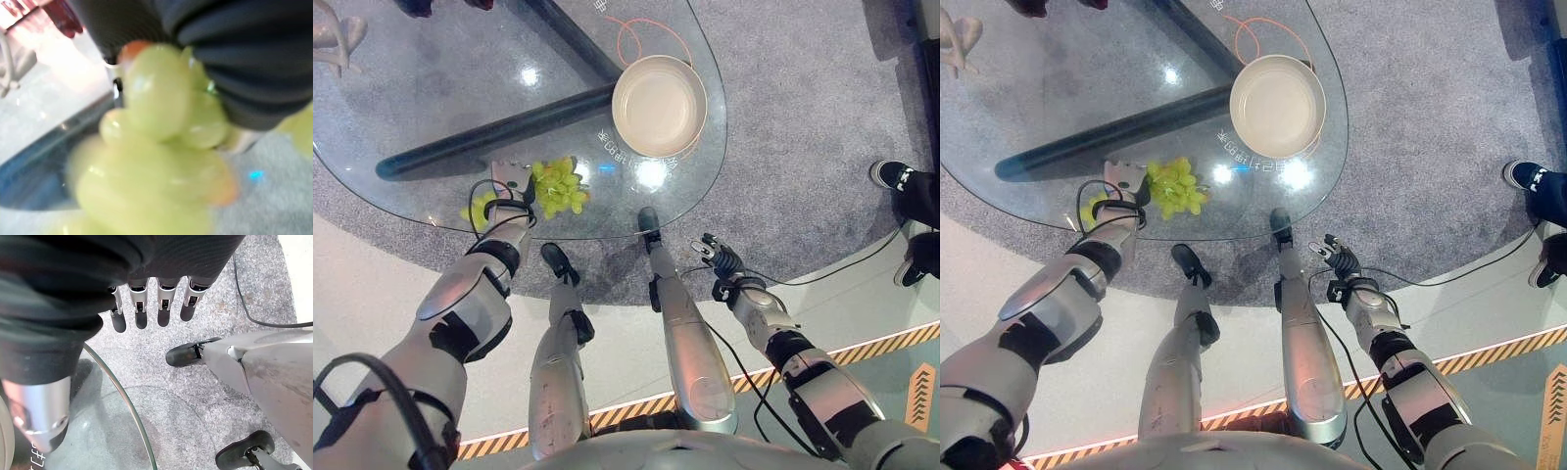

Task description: Pick up fruits into the plate

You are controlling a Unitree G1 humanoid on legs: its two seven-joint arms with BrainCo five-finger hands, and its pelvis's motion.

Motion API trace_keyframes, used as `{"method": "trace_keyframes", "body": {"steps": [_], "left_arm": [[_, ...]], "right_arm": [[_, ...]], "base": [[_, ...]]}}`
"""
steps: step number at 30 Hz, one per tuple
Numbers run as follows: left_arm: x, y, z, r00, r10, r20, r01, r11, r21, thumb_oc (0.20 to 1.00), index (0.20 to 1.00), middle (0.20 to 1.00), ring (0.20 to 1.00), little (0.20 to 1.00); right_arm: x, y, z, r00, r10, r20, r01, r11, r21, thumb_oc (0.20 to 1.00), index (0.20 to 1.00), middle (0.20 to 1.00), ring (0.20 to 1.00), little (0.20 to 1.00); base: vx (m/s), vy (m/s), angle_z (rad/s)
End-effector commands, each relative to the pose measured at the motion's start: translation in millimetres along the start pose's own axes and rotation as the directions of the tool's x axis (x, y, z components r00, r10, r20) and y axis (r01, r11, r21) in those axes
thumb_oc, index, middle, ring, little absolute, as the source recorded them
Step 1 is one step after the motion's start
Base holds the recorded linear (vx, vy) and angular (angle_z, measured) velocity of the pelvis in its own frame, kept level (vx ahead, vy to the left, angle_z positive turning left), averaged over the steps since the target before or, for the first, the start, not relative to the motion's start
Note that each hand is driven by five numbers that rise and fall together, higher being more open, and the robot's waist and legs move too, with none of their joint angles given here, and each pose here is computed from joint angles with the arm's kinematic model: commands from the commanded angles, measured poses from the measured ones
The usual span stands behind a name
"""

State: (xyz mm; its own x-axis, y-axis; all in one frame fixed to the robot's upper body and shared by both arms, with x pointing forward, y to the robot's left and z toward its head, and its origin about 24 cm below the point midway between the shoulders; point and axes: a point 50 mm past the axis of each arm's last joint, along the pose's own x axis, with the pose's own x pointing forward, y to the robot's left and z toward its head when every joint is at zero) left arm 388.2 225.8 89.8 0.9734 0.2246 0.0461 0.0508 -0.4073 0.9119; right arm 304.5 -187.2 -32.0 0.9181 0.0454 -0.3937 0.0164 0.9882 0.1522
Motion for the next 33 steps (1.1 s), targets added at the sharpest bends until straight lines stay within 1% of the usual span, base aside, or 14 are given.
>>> {"method": "trace_keyframes", "body": {"steps": [1, 5, 7, 9, 13, 14, 17, 20, 22, 27, 33], "left_arm": [[3, 0, -17, 0.997, 0.0, -0.071, 0.004, 0.999, 0.045, 0.2, 0.2, 0.2, 0.2, 0.2], [3, 0, -19, 0.997, 0.006, -0.078, -0.002, 0.999, 0.043, 0.2, 0.2, 0.2, 0.2, 0.2], [3, 0, -19, 0.997, 0.009, -0.08, -0.007, 1.0, 0.019, 0.2, 0.2, 0.2, 0.2, 0.2], [2, -2, -19, 0.996, 0.007, -0.088, -0.01, 1.0, -0.028, 0.2, 0.2, 0.2, 0.2, 0.2], [2, -3, -20, 0.994, 0.017, -0.104, -0.037, 0.981, -0.192, 0.2, 0.2, 0.2, 0.2, 0.2], [2, -3, -20, 0.994, 0.017, -0.104, -0.037, 0.981, -0.192, 0.2, 0.2, 0.2, 0.2, 0.2], [3, -2, -24, 0.994, 0.042, -0.105, -0.072, 0.949, -0.306, 0.2, 0.2, 0.2, 0.2, 0.2], [5, 2, -32, 0.993, 0.067, -0.1, -0.099, 0.928, -0.359, 0.2, 0.2, 0.2, 0.2, 0.2], [6, 3, -34, 0.992, 0.077, -0.1, -0.11, 0.921, -0.374, 0.2, 0.2, 0.2, 0.2, 0.2], [9, 16, -46, 0.987, 0.136, -0.085, -0.16, 0.876, -0.455, 0.2, 0.2, 0.2, 0.2, 0.2], [7, 28, -51, 0.978, 0.201, -0.053, -0.2, 0.845, -0.496, 0.2, 0.2, 0.2, 0.2, 0.2]], "right_arm": [[-1, 8, 0, 0.999, 0.029, 0.029, -0.03, 0.999, 0.036, 1.0, 1.0, 1.0, 1.0, 1.0], [0, 9, -1, 0.999, 0.035, 0.029, -0.036, 0.999, 0.04, 1.0, 1.0, 1.0, 1.0, 1.0], [-1, 10, -2, 0.999, 0.039, 0.025, -0.04, 0.998, 0.04, 1.0, 1.0, 1.0, 1.0, 1.0], [0, 11, -3, 0.999, 0.04, 0.023, -0.041, 0.998, 0.041, 1.0, 1.0, 1.0, 1.0, 1.0], [-1, 9, -5, 0.999, 0.039, 0.015, -0.04, 0.998, 0.043, 1.0, 1.0, 1.0, 1.0, 1.0], [-1, 9, -5, 0.999, 0.039, 0.015, -0.04, 0.998, 0.043, 1.0, 1.0, 1.0, 1.0, 1.0], [-2, 5, -8, 1.0, 0.029, 0.003, -0.03, 0.999, 0.036, 1.0, 1.0, 1.0, 1.0, 1.0], [-4, 0, -11, 1.0, 0.016, -0.005, -0.016, 0.999, 0.037, 1.0, 1.0, 1.0, 1.0, 1.0], [-5, -1, -12, 1.0, 0.012, -0.006, -0.012, 0.999, 0.035, 1.0, 1.0, 1.0, 1.0, 1.0], [-11, -13, -18, 1.0, -0.025, -0.016, 0.025, 0.999, 0.036, 1.0, 1.0, 1.0, 1.0, 1.0], [-18, -19, -21, 0.999, -0.044, 0.003, 0.044, 0.998, 0.047, 1.0, 1.0, 1.0, 1.0, 1.0]], "base": [[0.0, 0.0, 0.0], [0.0, 0.0, 0.0], [0.0, 0.0, 0.0], [0.0, 0.0, 0.0], [-0.01, 0.005, 0.05], [0.0, 0.014, 0.06], [0.02, 0.038, 0.03], [0.04, 0.039, 0.04], [0.04, 0.027, 0.02], [0.05, 0.024, 0.03], [0.05, 0.021, 0.14]]}}
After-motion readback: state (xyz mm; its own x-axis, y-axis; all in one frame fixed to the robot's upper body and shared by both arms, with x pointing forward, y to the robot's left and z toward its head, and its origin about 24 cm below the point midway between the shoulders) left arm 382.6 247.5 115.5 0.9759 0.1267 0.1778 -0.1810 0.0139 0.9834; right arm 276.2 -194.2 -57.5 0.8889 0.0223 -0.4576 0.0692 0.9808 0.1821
